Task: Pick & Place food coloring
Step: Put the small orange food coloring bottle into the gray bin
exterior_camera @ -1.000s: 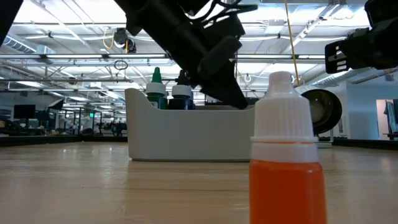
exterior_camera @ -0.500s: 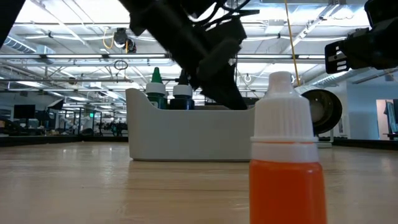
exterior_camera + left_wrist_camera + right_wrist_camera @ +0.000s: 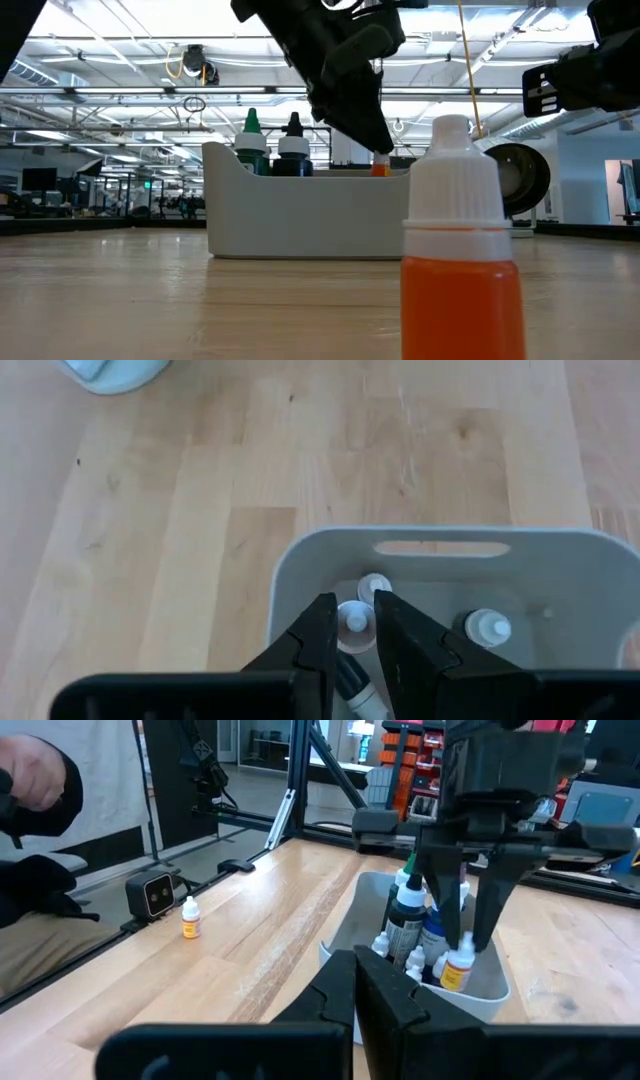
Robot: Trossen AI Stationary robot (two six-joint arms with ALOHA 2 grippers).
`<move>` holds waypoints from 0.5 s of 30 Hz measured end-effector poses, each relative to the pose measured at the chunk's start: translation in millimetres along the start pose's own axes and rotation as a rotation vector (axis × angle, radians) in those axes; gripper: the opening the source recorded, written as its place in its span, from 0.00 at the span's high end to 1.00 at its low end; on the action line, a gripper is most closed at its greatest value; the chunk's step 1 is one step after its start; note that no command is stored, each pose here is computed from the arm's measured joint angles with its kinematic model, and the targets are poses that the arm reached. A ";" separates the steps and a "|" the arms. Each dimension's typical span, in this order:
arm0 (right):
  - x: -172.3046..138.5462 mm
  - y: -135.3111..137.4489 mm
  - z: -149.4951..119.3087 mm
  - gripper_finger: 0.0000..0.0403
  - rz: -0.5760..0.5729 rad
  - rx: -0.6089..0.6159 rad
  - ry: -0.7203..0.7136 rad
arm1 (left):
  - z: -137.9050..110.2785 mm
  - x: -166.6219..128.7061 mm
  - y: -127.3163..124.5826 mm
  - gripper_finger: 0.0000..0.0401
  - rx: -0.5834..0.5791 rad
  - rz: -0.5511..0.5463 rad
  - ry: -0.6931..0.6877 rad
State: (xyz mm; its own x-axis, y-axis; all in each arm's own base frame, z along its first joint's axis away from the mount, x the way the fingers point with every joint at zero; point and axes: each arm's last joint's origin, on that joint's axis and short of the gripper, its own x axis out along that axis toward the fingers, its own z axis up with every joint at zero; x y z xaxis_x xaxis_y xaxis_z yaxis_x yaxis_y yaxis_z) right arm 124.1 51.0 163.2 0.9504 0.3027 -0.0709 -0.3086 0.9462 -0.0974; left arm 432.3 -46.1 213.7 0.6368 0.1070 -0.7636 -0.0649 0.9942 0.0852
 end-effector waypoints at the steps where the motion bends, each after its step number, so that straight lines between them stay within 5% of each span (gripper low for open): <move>1: 0.0 0.0 0.0 1.00 0.000 0.000 0.000 | -0.2 0.2 0.0 0.83 0.000 -0.002 0.002; 15: 0.3 0.1 -0.5 1.00 0.000 -0.004 0.005 | -14.1 27.5 -5.3 0.83 0.099 -0.049 0.069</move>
State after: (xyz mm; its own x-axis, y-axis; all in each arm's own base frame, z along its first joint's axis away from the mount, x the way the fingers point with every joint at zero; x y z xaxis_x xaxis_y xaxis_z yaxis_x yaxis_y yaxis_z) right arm 124.4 51.1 162.7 0.9504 0.3019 -0.0755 -0.3085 0.9457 -0.1019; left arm 439.4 -48.3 183.2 0.5826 0.0617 -0.8104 0.0432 0.9934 0.1067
